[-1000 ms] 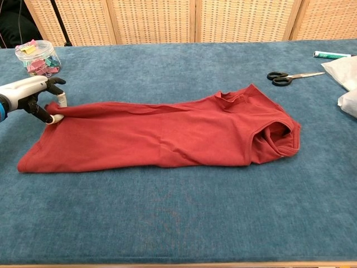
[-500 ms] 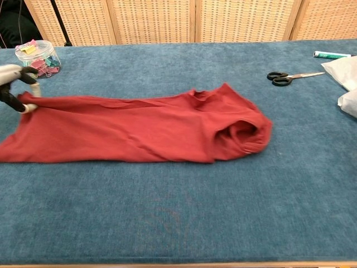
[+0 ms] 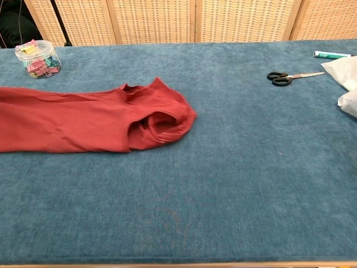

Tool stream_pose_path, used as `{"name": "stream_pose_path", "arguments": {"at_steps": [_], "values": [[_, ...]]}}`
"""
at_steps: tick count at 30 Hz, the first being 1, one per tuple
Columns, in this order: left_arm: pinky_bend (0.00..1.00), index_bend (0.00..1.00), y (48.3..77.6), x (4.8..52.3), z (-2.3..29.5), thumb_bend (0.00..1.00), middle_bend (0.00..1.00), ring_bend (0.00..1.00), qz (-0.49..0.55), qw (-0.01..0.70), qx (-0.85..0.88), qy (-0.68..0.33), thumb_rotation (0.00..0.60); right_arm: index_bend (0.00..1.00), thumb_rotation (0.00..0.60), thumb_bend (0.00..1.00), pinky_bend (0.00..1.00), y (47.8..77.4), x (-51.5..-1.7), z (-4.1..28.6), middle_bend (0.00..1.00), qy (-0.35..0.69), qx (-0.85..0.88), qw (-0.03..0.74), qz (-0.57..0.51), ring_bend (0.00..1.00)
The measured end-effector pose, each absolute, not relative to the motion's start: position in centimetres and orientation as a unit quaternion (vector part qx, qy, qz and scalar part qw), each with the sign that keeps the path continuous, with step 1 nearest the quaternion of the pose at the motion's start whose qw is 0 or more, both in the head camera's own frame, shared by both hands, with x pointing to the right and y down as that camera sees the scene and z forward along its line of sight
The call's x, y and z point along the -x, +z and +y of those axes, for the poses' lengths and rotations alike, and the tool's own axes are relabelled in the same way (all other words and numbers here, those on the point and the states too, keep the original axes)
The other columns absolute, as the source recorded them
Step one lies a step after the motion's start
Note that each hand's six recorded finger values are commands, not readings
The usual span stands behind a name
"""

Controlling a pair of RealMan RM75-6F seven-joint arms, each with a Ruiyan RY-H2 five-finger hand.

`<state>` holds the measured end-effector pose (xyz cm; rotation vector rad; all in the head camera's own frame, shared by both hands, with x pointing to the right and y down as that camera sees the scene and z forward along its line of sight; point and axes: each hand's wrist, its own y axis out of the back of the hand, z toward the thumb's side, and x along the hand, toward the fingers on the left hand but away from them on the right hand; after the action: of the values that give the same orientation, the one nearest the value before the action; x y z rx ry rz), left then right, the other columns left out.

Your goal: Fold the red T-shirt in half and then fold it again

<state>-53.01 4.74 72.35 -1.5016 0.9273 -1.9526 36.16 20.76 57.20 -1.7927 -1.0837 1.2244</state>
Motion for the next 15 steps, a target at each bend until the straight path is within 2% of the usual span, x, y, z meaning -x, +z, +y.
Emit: {"name": "stream_pose_path", "arguments": {"at_steps": [8, 15], "values": [[0.0, 0.76, 71.6, 56.6, 4.2, 0.6, 0.0, 0.0, 0.342, 0.25, 0.516, -0.744, 0.6, 0.0, 0.6, 0.0, 0.04, 57.3, -36.1, 20.8, 0.0, 0.474, 0.691, 0.351, -0.417, 0.0], [0.0, 0.76, 71.9, 57.3, 4.2, 0.6, 0.0, 0.0, 0.344, 0.24, 0.51, -0.751, 0.6, 0.0, 0.6, 0.0, 0.04, 57.3, -36.2, 20.7, 0.0, 0.475, 0.69, 0.351, -0.418, 0.0]]}}
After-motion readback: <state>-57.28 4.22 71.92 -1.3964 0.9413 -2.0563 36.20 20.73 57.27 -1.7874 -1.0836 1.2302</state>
